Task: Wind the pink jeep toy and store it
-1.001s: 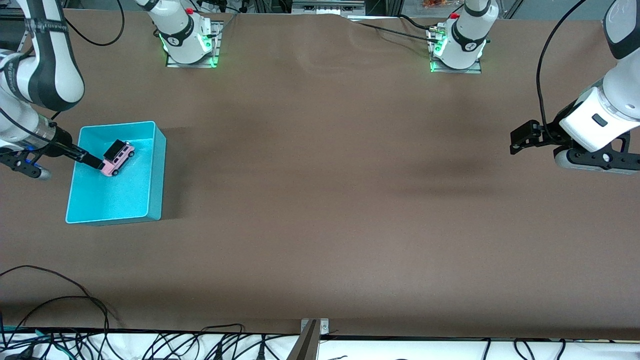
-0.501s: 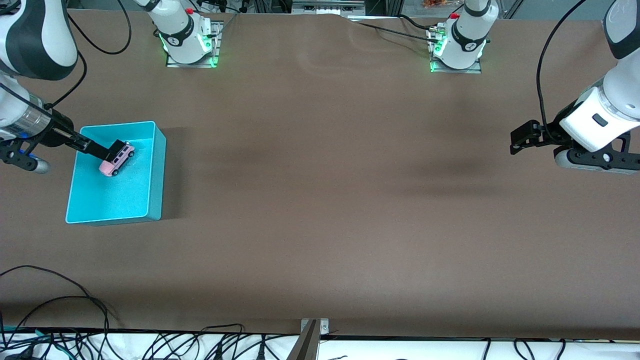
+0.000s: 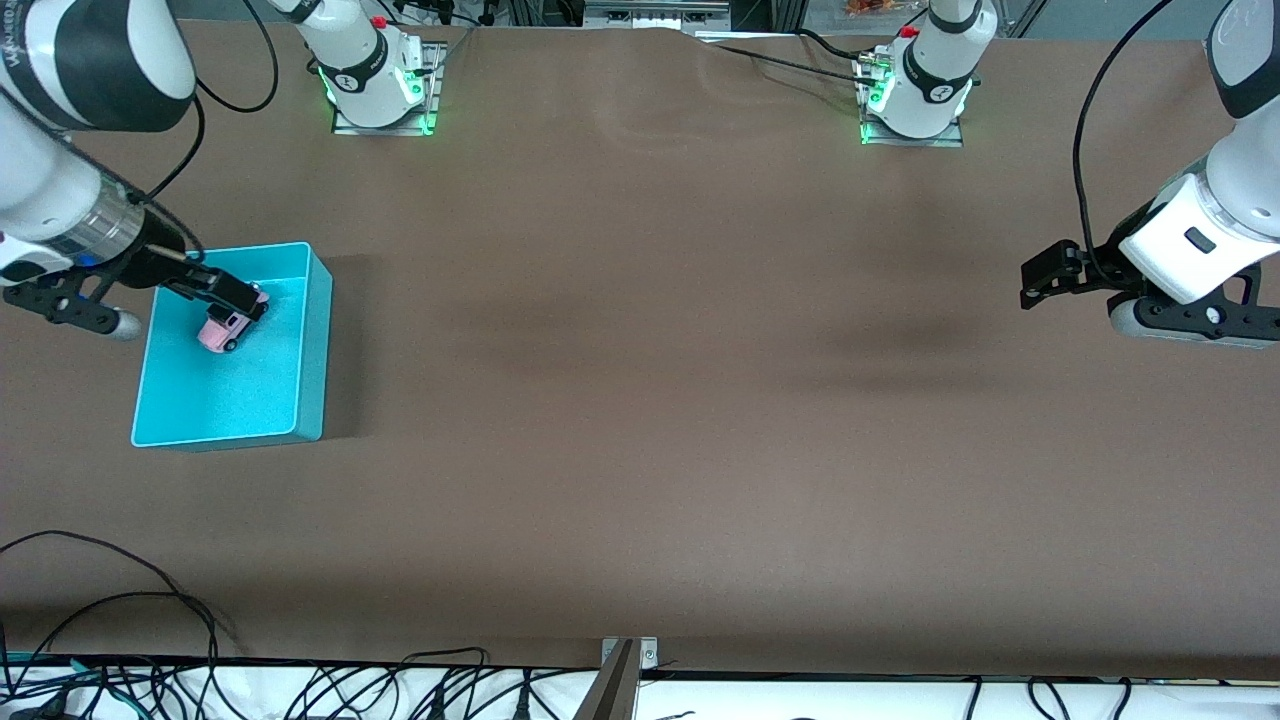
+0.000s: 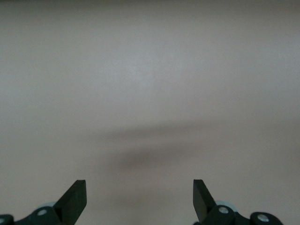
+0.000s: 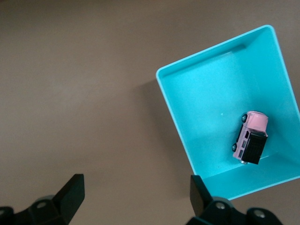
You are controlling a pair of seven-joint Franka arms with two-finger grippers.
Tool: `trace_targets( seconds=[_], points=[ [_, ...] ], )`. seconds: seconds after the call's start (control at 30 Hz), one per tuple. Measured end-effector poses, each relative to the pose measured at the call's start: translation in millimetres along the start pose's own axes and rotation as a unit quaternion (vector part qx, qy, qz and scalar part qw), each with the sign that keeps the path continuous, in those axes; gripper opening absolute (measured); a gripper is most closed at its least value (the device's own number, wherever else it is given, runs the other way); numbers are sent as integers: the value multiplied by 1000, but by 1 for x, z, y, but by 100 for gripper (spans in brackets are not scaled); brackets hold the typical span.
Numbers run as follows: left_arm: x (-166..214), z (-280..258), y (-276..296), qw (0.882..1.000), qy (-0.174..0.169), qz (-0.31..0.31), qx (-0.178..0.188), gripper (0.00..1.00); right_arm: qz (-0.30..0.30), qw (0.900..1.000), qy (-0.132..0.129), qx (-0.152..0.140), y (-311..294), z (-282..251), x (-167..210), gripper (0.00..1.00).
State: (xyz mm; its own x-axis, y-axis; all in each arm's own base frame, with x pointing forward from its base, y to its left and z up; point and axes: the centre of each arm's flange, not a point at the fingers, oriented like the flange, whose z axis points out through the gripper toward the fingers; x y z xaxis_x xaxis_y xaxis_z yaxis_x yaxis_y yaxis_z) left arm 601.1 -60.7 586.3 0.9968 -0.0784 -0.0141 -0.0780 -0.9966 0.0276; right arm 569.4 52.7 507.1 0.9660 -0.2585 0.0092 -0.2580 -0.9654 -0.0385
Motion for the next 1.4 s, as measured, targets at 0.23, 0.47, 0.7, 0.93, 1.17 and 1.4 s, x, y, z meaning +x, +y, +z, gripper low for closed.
trace_targets(
  seconds=[0.23,0.47,0.7,0.93,1.17,1.4],
  points=[
    [0,0,0,1000,0,0,0,100,-42,999,2,-31,-24,-6,-12,100],
    [0,0,-1,1000,0,-1,0,100,-102,993,-44,-48,-6,-47,-17,100],
    [0,0,-1,1000,0,-1,0,100,-103,993,-47,-45,23,-93,-22,100],
    [0,0,-1,1000,0,-1,0,100,-94,995,-34,-18,60,-122,-22,100],
    [0,0,-1,1000,0,-1,0,100,-94,995,-33,-11,94,-126,-16,100],
    [0,0,-1,1000,0,-1,0,100,-103,994,-34,-9,90,-125,-16,100]
  ],
)
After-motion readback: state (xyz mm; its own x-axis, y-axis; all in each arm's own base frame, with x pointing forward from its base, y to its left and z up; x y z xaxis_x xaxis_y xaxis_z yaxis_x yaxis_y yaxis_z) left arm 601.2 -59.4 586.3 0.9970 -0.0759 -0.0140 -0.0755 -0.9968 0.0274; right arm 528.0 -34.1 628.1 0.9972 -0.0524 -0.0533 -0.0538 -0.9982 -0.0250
